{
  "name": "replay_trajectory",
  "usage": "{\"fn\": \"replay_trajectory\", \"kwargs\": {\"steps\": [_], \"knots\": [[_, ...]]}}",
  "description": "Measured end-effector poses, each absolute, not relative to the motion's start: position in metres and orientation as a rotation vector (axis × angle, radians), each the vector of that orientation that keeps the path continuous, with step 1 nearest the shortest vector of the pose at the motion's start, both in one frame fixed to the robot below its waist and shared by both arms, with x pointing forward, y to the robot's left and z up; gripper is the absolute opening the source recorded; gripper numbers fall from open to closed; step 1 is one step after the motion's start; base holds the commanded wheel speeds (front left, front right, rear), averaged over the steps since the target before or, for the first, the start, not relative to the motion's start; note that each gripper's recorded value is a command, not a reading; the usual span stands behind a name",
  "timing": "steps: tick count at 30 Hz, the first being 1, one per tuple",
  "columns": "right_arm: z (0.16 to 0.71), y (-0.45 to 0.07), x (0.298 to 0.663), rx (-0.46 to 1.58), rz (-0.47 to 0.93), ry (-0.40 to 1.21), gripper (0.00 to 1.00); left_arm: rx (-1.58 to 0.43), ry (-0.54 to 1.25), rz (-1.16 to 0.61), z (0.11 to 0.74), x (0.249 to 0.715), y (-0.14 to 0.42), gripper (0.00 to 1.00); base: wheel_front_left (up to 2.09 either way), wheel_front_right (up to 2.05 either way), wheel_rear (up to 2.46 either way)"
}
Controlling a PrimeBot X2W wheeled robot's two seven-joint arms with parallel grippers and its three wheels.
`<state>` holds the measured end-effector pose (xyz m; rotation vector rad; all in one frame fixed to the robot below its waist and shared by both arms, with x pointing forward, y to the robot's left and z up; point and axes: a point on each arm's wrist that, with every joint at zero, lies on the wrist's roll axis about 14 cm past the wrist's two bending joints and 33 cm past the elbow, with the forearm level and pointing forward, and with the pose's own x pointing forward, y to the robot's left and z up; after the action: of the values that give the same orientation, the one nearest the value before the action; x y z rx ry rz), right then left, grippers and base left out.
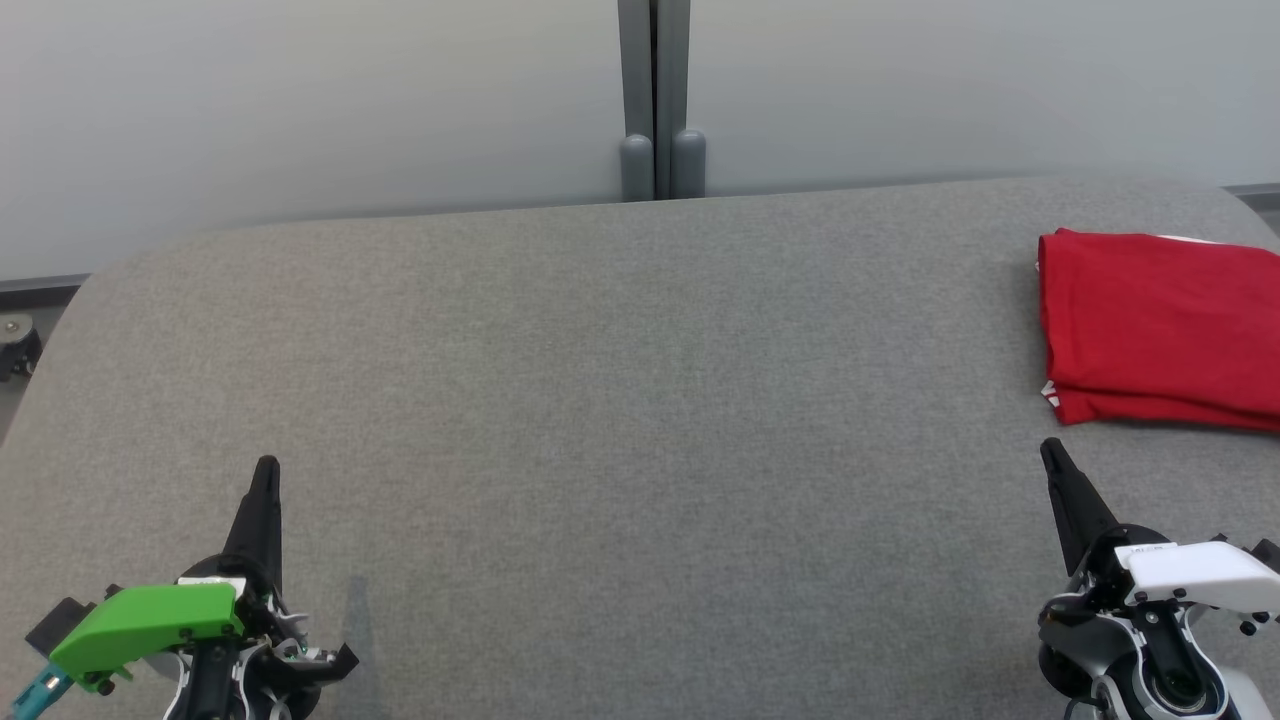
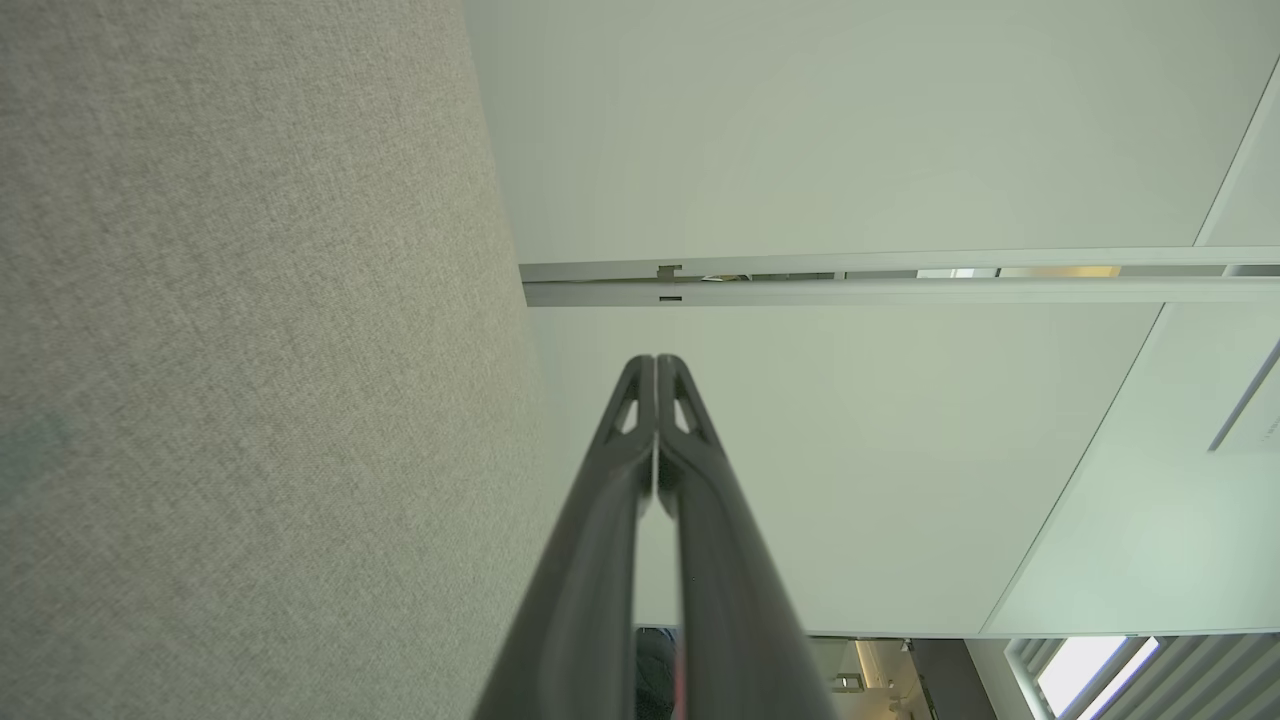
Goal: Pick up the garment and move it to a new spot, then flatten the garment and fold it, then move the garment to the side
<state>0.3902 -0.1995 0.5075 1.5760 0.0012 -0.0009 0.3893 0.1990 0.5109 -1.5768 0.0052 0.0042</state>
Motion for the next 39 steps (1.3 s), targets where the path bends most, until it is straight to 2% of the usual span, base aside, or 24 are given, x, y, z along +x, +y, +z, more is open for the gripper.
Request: {"fn": "replay_trajectory", "kwargs": {"steps": [39], "knots": [[0.5075, -0.1995, 0.3902, 1.576, -0.001, 0.001, 0.0, -1.577, 0.006, 0.003, 0.5109, 0.3893, 0.1991, 0.0, 0.0, 0.0, 0.0]]}}
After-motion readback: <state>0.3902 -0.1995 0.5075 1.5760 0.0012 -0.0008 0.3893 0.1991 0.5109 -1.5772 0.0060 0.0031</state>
